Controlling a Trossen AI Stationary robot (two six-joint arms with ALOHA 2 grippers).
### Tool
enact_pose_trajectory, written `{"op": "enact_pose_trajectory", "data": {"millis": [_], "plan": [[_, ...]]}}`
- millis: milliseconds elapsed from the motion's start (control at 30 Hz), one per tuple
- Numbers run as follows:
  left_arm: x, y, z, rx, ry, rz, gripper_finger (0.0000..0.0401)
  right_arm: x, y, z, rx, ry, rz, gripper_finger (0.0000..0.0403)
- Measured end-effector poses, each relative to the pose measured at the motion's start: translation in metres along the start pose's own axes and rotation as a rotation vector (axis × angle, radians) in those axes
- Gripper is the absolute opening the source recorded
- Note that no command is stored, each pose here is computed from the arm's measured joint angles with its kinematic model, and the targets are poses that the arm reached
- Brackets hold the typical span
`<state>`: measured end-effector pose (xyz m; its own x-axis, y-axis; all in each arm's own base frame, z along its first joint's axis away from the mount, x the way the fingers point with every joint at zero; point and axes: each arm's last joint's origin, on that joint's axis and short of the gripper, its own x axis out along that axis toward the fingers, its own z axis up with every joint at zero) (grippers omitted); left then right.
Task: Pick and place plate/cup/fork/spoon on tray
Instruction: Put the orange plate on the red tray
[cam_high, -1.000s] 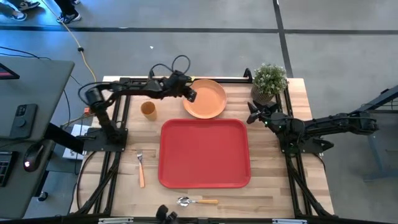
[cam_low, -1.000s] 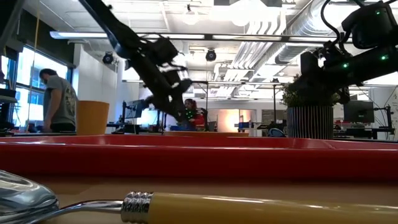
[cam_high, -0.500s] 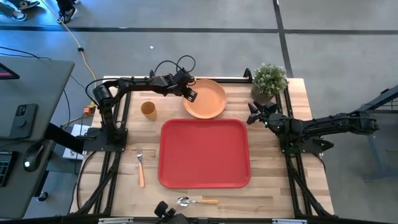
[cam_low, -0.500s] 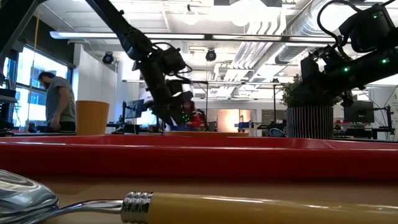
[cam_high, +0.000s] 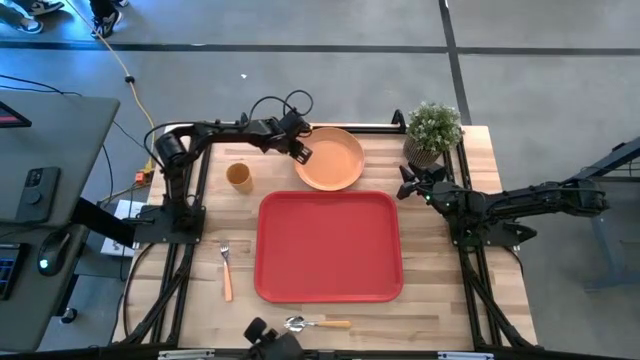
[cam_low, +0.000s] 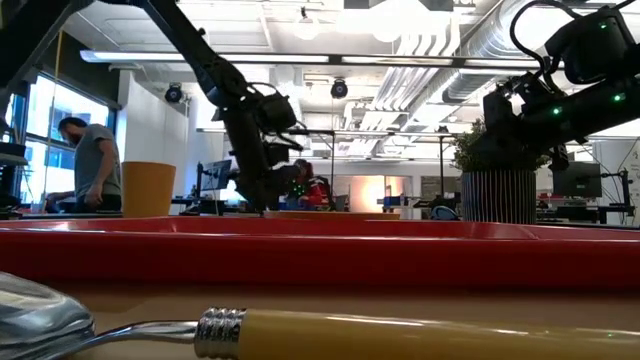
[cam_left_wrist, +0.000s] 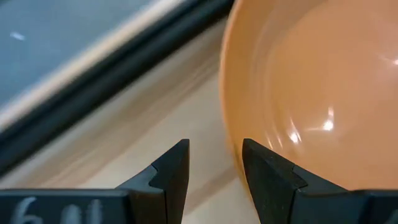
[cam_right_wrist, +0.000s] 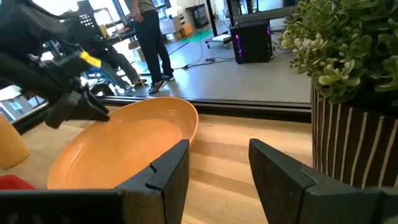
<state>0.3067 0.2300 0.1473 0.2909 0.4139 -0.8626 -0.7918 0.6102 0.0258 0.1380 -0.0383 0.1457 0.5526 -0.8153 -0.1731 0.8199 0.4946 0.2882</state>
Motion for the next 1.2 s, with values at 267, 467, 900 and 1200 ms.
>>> {"op": "enact_pose_trajectory", "data": {"millis": [267,467,900,1200], "plan": [[0.011,0.001,-0.004,0.005,0.039,-0.06,0.01,0.0,0.0,0.001,0.009,-0.004,0.004,0.0158],[0.005,-0.003,0.0,0.0,0.008,-0.075,0.0013,0.0,0.003,0.003,0.038,-0.003,0.061,0.0158],[-0.104,-0.04,0.013,0.153,-0.252,-0.212,0.0005,-0.001,0.01,0.009,0.094,-0.009,0.195,0.0146],[-0.135,-0.111,-0.036,0.38,-0.122,-0.379,0.0003,-0.001,0.01,0.009,0.088,-0.002,0.204,0.0144]]}}
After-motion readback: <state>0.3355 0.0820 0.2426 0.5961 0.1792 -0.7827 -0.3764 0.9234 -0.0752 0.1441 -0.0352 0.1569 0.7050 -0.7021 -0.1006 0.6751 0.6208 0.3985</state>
